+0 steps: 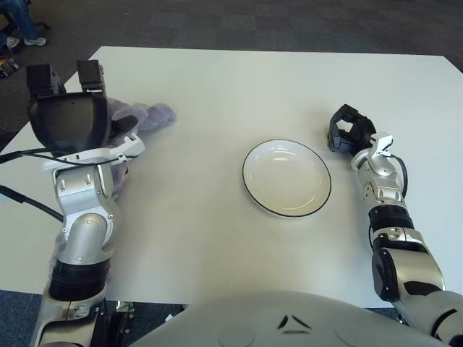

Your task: Put the doll into the plate.

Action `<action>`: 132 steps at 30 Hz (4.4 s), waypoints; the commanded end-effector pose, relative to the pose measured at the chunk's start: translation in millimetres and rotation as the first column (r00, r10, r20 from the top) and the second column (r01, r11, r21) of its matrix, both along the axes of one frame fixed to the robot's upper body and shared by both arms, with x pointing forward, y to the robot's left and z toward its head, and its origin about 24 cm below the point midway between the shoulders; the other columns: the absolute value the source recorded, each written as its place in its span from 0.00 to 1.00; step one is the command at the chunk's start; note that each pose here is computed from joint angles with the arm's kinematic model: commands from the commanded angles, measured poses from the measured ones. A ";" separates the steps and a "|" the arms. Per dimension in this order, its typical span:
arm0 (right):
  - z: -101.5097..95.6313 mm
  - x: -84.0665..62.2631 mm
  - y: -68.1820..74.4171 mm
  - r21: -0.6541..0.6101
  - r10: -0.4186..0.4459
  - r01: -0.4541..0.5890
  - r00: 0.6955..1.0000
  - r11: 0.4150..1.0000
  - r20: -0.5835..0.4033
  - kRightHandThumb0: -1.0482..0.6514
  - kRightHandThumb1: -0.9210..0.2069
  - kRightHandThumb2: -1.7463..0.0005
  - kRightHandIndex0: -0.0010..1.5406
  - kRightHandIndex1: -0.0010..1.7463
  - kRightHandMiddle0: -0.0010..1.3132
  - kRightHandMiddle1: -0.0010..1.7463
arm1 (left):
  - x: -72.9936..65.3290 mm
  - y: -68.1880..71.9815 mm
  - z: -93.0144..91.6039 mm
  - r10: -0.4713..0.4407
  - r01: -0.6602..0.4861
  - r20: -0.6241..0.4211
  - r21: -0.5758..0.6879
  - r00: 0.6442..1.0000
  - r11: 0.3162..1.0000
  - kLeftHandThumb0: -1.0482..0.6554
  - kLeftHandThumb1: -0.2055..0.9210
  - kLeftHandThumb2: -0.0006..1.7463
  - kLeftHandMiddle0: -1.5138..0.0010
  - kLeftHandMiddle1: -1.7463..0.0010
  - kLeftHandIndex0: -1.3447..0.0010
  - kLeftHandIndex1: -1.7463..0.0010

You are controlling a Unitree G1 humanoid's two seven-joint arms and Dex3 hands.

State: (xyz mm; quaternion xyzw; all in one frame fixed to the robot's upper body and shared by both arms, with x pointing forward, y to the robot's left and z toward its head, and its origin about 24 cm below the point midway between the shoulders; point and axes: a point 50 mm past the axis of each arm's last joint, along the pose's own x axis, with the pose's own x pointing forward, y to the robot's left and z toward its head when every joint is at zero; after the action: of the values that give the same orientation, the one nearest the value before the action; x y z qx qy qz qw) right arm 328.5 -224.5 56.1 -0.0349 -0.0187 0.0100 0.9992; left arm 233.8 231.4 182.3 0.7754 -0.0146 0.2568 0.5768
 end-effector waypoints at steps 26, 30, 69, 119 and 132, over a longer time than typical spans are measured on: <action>-11.7 -8.4 -0.3 -0.019 0.029 -0.031 0.995 0.999 -0.094 0.36 0.42 0.34 0.77 1.00 0.39 1.00 | 36.1 20.1 -25.6 0.020 -0.053 -0.377 -0.079 0.926 0.995 0.00 1.00 0.50 1.00 0.84 1.00 1.00; -11.0 -8.9 0.4 -0.022 0.035 -0.037 0.995 0.999 -0.097 0.36 0.41 0.35 0.77 1.00 0.38 1.00 | 36.8 21.0 -29.1 0.007 -0.045 -0.413 -0.082 0.911 0.996 0.00 1.00 0.53 0.99 0.85 1.00 1.00; -7.2 -11.1 1.8 -0.034 0.097 -0.101 0.989 0.994 -0.112 0.36 0.39 0.36 0.77 1.00 0.37 1.00 | 43.5 27.6 -48.1 -0.095 0.007 -0.597 -0.148 0.797 0.989 0.10 0.96 0.24 0.61 0.00 1.00 0.60; -5.8 -11.4 0.2 -0.060 0.112 -0.120 0.987 0.991 -0.119 0.36 0.40 0.35 0.76 1.00 0.38 1.00 | 52.3 -13.9 -32.1 -0.303 0.253 -0.191 -0.249 0.934 0.935 0.61 0.23 0.92 0.45 0.00 0.59 0.01; -5.6 -11.8 1.6 -0.060 0.123 -0.131 0.985 0.990 -0.124 0.36 0.38 0.37 0.76 1.00 0.37 1.00 | 61.4 -26.1 -33.0 -0.394 0.366 0.000 -0.370 0.919 0.854 0.61 0.18 0.93 0.44 0.00 0.48 0.09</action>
State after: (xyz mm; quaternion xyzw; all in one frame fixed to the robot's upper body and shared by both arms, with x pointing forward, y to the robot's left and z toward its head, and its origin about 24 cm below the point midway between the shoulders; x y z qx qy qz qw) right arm 322.6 -220.9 63.9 -0.0630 0.0030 0.0726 0.9954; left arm 291.3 206.5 146.2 0.6655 -0.0848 0.0949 0.7355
